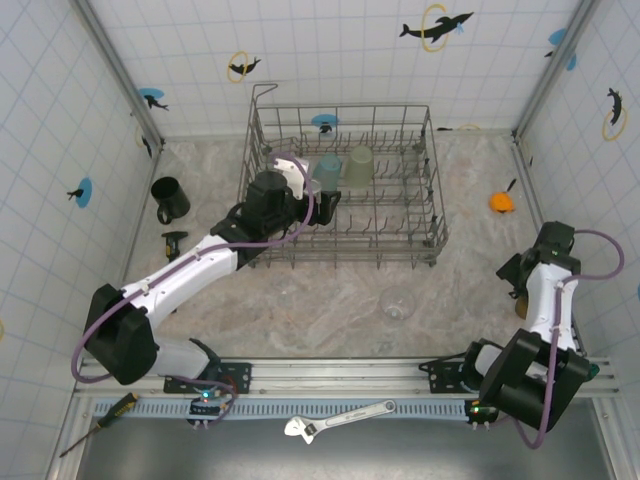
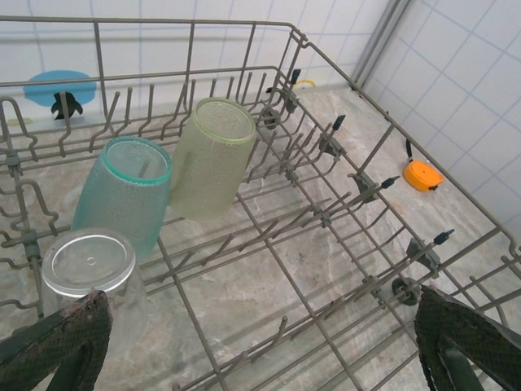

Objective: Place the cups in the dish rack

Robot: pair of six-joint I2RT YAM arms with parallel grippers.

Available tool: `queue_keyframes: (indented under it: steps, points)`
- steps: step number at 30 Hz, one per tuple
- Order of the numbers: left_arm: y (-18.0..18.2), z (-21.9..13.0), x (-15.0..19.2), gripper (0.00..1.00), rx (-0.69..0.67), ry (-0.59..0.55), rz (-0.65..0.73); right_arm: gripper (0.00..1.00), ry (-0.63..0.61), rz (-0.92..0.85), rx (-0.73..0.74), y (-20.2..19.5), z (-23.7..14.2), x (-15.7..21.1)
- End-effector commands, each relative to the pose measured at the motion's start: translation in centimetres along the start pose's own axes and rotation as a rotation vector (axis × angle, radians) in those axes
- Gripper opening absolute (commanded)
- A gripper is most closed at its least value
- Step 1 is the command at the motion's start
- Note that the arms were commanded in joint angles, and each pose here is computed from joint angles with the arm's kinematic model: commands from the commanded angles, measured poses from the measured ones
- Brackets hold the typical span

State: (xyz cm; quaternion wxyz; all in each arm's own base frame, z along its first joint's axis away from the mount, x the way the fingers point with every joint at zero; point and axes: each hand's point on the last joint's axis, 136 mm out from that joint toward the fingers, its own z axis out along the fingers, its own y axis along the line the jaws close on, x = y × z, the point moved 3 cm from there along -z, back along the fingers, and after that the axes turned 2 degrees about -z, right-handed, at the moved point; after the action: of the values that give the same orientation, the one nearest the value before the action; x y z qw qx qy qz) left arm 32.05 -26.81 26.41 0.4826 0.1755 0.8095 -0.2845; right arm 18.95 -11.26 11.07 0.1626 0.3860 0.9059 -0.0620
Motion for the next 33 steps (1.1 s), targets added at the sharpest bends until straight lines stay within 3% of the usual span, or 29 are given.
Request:
queue_keyframes:
  steps: [1, 8, 15, 18, 24, 33]
  points:
    - [0.0, 0.1, 0.2, 0.98, -0.016, 0.008, 0.038, 0.72, -0.021, -0.001, 0.006, 0.0, 0.2, -0.6]
    - [-0.1, 0.1, 0.2, 0.98, -0.016, 0.009, 0.040, 0.54, -0.009, -0.002, 0.013, 0.0, 0.7, -0.9]
    - [-0.2, 0.2, 0.2, 0.98, -0.012, 0.013, 0.044, 0.44, 0.013, -0.007, 0.018, 0.2, 1.1, -1.2]
    - [-0.2, 0.2, 0.3, 0.97, -0.010, 0.014, 0.046, 0.32, 0.013, -0.008, 0.019, 0.3, 1.0, -1.6]
    - [-0.1, 0.1, 0.1, 0.98, -0.022, 0.011, 0.055, 0.00, 0.010, 0.003, -0.014, 0.8, 0.9, -1.7]
    - [0.0, 0.3, 0.2, 0.98, -0.029, 0.023, 0.058, 0.00, -0.057, -0.051, -0.095, 4.2, -2.4, -3.7]
